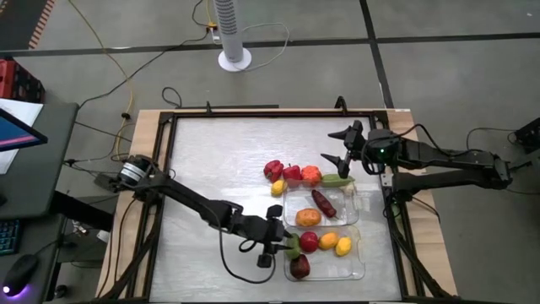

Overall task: Sort produce into baskets
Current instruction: Put the strawberry into the bottom transparent bin, then put the left bell pepper into the top transparent bin, then put the lemon into the bottom transparent bin

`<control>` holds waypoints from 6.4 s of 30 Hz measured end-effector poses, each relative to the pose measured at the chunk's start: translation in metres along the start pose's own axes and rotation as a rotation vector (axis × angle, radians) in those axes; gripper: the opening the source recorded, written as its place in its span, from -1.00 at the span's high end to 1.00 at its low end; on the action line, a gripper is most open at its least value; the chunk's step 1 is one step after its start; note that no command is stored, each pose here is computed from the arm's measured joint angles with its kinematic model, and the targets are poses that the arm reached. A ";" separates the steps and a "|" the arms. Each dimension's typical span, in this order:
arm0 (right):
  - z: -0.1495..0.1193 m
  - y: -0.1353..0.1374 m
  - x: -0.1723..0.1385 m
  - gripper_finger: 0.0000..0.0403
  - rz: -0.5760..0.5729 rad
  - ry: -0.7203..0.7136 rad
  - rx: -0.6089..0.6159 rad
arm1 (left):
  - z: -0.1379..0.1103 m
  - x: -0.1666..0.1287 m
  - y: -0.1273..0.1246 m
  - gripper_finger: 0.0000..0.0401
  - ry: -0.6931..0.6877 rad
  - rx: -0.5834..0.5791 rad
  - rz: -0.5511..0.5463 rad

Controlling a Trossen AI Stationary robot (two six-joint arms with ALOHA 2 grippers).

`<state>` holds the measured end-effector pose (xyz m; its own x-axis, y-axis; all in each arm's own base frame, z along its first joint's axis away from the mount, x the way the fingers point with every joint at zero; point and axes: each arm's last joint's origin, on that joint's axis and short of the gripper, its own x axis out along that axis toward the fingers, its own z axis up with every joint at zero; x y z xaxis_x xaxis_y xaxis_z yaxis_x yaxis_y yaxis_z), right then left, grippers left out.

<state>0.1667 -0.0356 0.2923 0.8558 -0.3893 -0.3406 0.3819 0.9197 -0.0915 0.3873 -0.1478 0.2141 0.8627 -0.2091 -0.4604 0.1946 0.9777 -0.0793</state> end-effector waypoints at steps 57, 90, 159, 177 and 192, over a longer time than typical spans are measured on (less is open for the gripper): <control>0.035 0.004 0.084 -0.83 0.011 0.398 -0.018 | -0.099 -0.056 0.189 -0.98 -0.020 -0.149 0.507; 0.041 0.000 0.071 -0.83 -0.039 0.365 -0.043 | -0.024 -0.096 0.155 -0.39 -0.212 -0.003 0.323; 0.035 0.003 0.079 -0.83 -0.020 0.278 -0.051 | -0.116 -0.011 0.161 -0.38 0.029 -0.197 0.401; 0.031 0.004 0.078 -0.83 -0.022 0.322 -0.064 | -0.054 -0.072 0.146 0.00 -0.021 -0.053 0.496; 0.045 -0.005 0.068 -0.83 -0.072 0.198 -0.038 | -0.023 -0.040 0.056 0.00 -0.139 0.040 0.103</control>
<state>0.2384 -0.0685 0.3119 0.7405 -0.4394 -0.5086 0.4229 0.8927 -0.1556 0.3530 -0.0843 0.2077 0.9348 -0.1115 -0.3371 0.1181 0.9930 -0.0011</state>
